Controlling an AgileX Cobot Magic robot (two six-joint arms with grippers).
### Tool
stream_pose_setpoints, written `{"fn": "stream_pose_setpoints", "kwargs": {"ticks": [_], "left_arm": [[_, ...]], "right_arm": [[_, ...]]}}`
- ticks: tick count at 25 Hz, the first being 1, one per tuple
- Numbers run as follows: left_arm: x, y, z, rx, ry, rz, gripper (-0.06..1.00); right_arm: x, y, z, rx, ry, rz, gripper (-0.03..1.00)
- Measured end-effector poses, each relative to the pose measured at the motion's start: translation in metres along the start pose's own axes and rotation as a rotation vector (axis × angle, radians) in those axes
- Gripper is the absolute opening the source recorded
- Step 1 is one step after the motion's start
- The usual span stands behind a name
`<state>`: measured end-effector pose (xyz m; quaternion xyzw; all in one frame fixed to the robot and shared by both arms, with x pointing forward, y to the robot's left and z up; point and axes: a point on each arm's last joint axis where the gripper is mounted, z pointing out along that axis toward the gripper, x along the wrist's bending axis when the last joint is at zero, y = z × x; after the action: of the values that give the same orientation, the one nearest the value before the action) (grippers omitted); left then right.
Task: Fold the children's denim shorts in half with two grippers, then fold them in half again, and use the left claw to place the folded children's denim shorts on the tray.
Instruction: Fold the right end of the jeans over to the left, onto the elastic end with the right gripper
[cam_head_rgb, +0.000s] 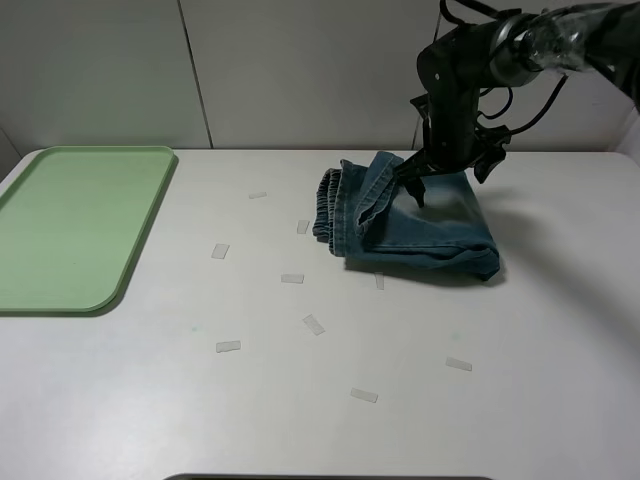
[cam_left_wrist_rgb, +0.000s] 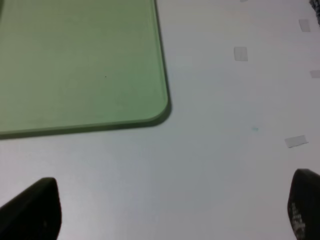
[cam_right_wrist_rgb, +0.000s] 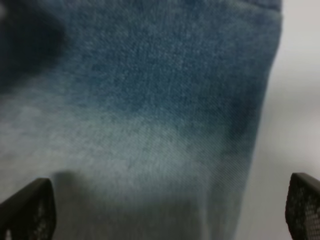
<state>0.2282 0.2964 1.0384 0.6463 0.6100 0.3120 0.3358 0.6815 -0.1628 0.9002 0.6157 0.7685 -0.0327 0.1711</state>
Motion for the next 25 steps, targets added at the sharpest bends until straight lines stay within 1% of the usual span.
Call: {"fn": "stream_pose_setpoints", "kwargs": {"ticks": [4,8,14,17,20,25], "left_arm": [[0.000,0.000,0.000,0.000,0.000,0.000,0.89],[0.000,0.000,0.000,0.000,0.000,0.000,0.89],[0.000,0.000,0.000,0.000,0.000,0.000,0.89],[0.000,0.000,0.000,0.000,0.000,0.000,0.89],[0.000,0.000,0.000,0.000,0.000,0.000,0.89],[0.000,0.000,0.000,0.000,0.000,0.000,0.89]], "right_arm": [[0.005,0.000,0.009,-0.001,0.020,0.002,0.69],[0.011,0.003,0.009,-0.027,0.074,0.014,0.69],[0.033,0.004,0.000,-0.061,0.131,-0.003,0.69],[0.044,0.013,-0.017,-0.107,0.167,0.003,0.69],[0.055,0.028,-0.043,-0.180,0.217,0.011,0.69],[0.068,0.041,-0.081,-0.265,0.288,0.004,0.69]]}}
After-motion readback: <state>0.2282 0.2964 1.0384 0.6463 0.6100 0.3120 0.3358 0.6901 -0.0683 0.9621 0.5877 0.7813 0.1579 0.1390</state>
